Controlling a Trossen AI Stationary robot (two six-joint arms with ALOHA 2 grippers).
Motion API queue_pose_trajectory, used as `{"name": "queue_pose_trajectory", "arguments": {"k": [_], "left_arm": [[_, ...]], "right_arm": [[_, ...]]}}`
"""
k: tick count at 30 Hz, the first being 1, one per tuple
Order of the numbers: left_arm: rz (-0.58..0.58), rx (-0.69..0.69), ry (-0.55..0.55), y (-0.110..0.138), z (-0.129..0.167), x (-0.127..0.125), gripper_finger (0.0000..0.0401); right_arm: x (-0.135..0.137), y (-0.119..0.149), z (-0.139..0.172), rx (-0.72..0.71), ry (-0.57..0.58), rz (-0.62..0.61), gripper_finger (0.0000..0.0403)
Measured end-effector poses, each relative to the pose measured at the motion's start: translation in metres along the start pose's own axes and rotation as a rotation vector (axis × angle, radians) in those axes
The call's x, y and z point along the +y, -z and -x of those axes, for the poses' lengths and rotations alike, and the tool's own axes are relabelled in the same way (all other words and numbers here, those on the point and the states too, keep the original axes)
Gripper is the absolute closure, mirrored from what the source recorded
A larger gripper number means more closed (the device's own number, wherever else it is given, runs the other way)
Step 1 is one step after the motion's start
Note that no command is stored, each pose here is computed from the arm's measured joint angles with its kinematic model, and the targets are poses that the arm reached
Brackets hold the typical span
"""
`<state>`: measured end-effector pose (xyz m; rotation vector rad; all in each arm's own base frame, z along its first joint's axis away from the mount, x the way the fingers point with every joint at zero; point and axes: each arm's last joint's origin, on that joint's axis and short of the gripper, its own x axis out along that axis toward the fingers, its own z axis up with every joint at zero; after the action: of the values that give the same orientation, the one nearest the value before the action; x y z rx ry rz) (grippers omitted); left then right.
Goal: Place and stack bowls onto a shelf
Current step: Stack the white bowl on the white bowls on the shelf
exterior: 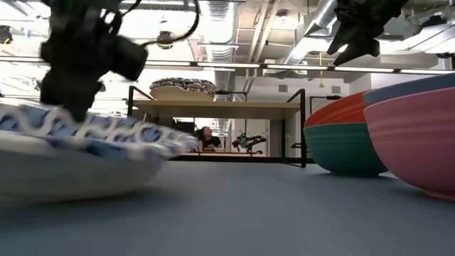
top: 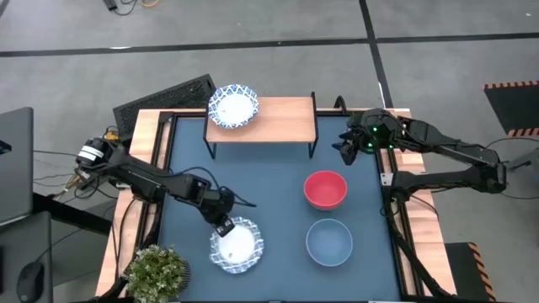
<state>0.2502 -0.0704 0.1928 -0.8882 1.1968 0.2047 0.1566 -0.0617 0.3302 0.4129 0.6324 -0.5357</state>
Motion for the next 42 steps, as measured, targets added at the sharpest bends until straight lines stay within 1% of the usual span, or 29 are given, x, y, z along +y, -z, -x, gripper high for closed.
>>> {"name": "queue_pose_trajectory", "arguments": {"k": [4,7,9,12,17,19,23,28,32,37,42], "left_arm": [[0.034,-0.065,0.091,-0.01,0.024,-0.025,0.0401],[0.064,-0.135,0.177,-0.016,0.051,-0.044,0.0401],[0.093,-0.19,0.212,-0.02,0.071,-0.053,0.0401],[0.16,-0.325,0.235,-0.028,0.105,-0.061,0.0401],[0.284,-0.608,0.24,-0.05,0.158,-0.059,0.0401],[0.312,-0.698,0.243,-0.061,0.176,-0.055,0.0401],[0.327,-0.819,0.226,-0.083,0.208,-0.042,0.0401],[0.377,-0.952,0.166,-0.105,0.244,-0.017,0.0401],[0.404,-1.045,0.135,-0.117,0.271,0.005,0.0401],[0.464,-1.117,0.071,-0.129,0.291,0.036,0.0401],[0.53,-1.126,0.05,-0.144,0.298,0.064,0.0401]], "right_arm": [[0.0,0.0,0.0,0.0,0.0,0.0,0.0143],[0.0,0.0,0.0,0.0,0.0,0.0,0.0143],[0.0,0.0,0.0,0.0,0.0,0.0,0.0143],[0.0,0.0,0.0,0.0,0.0,0.001,0.0143],[0.0,0.0,0.0,0.0,0.0,0.023,0.0143],[0.0,0.0,0.0,-0.001,0.0,0.026,0.0143],[0.0,0.0,0.0,-0.001,0.0,0.027,0.0143],[0.0,0.0,0.0,0.0,0.0,0.027,0.0143],[0.0,0.0,0.0,0.0,0.0,0.029,0.0143],[0.0,0.0,0.0,-0.001,0.0,0.028,0.0143],[0.0,0.0,0.0,-0.001,0.0,0.026,0.0143]]}}
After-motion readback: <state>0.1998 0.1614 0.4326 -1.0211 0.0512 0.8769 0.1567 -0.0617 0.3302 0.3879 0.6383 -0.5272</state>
